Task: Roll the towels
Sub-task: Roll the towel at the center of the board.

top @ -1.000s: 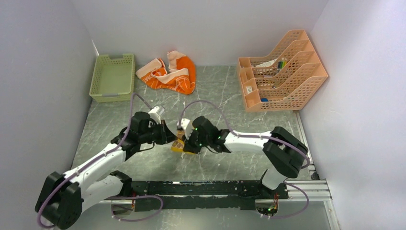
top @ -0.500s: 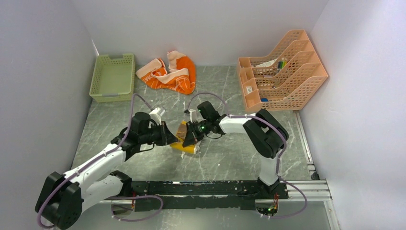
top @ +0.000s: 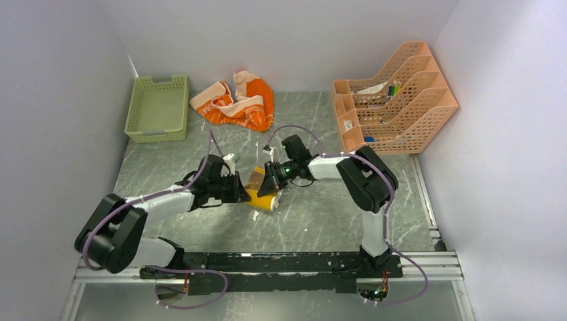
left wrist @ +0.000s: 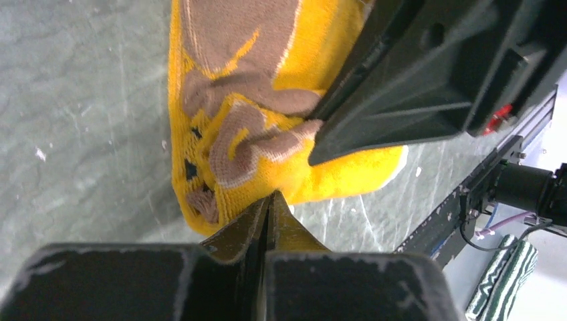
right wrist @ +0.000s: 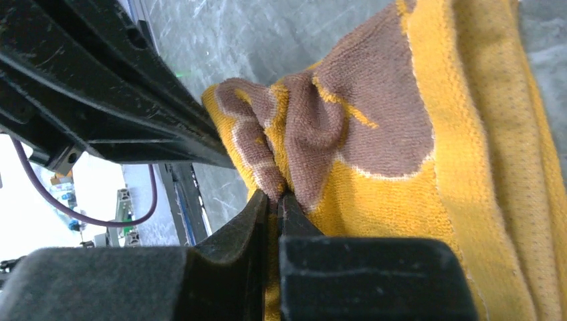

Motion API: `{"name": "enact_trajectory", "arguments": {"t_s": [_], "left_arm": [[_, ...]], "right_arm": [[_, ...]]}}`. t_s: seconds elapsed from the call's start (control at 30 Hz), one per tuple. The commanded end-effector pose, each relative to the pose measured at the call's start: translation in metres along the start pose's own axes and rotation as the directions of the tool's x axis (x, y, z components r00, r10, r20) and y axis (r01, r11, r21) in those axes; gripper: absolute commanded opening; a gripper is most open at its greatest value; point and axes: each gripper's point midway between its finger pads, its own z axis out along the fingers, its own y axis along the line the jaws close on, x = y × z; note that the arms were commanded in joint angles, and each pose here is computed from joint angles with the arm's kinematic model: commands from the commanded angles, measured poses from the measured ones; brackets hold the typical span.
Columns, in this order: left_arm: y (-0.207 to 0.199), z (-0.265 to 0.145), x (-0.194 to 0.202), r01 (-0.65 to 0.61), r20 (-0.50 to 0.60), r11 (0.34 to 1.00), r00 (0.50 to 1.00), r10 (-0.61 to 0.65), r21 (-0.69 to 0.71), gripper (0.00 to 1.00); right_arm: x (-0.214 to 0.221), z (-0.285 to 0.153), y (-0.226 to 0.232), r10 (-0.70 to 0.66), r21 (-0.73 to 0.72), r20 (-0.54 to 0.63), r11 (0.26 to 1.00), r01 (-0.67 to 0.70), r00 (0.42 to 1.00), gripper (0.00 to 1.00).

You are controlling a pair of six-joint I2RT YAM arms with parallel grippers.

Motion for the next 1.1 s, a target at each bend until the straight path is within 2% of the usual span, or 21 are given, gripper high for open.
{"name": "enact_trajectory", "arguments": {"t_s": [0.0, 0.07, 0.13, 0.17, 0.23, 0.27, 0.37, 0.43, 0.53, 0.67, 0.93, 1.07], "left_arm": [[0.000, 0.016, -0.033, -0.065, 0.080, 0.998, 0.995, 0.066, -0.017, 0.09], [0.003, 0.022, -0.037, -0.073, 0.072, 0.997, 0.995, 0.075, -0.033, 0.09], [0.003, 0.026, -0.043, -0.081, 0.068, 0.996, 0.994, 0.083, -0.039, 0.09], [0.003, 0.028, -0.045, -0.085, 0.062, 0.995, 0.994, 0.088, -0.044, 0.08], [0.004, 0.030, -0.048, -0.099, 0.044, 0.993, 0.994, 0.102, -0.059, 0.08], [0.006, 0.031, -0.048, -0.104, 0.029, 0.992, 0.994, 0.107, -0.071, 0.08], [0.010, 0.031, -0.048, -0.117, 0.003, 0.988, 0.993, 0.118, -0.100, 0.07], [0.011, 0.031, -0.048, -0.121, -0.009, 0.987, 0.993, 0.121, -0.106, 0.07], [0.011, 0.032, -0.048, -0.124, -0.021, 0.986, 0.992, 0.122, -0.110, 0.08], [0.016, 0.037, -0.044, -0.119, -0.052, 0.986, 0.992, 0.114, -0.117, 0.08], [0.018, 0.043, -0.039, -0.109, -0.081, 0.987, 0.992, 0.100, -0.116, 0.08], [0.018, 0.043, -0.040, -0.114, -0.089, 0.986, 0.991, 0.104, -0.119, 0.08]], "right_arm": [[0.001, -0.001, -0.007, -0.004, -0.003, 0.011, 1.000, 0.004, 1.000, 0.00], [-0.001, -0.003, -0.005, -0.047, 0.014, 0.012, 0.999, 0.047, 0.999, 0.03], [-0.005, -0.007, 0.000, -0.125, 0.064, 0.014, 0.990, 0.124, 0.992, 0.33], [-0.007, -0.010, 0.004, -0.177, 0.102, 0.014, 0.979, 0.174, 0.984, 0.44], [-0.018, -0.019, 0.009, -0.300, 0.245, 0.041, 0.928, 0.281, 0.953, 0.58], [-0.027, -0.029, 0.019, -0.375, 0.318, 0.068, 0.886, 0.336, 0.925, 0.60], [-0.036, -0.048, 0.039, -0.563, 0.487, 0.094, 0.746, 0.455, 0.821, 0.64], [-0.034, -0.056, 0.054, -0.677, 0.531, 0.098, 0.655, 0.537, 0.729, 0.66], [-0.017, -0.056, 0.063, -0.788, 0.527, 0.053, 0.543, 0.653, 0.613, 0.67], [0.003, -0.042, 0.067, -0.849, 0.501, -0.015, 0.450, 0.739, 0.527, 0.62], [0.014, -0.011, 0.056, -0.877, 0.504, -0.155, 0.326, 0.800, 0.455, 0.59], [0.009, -0.004, 0.037, -0.863, 0.578, -0.250, 0.231, 0.783, 0.439, 0.58]]}}
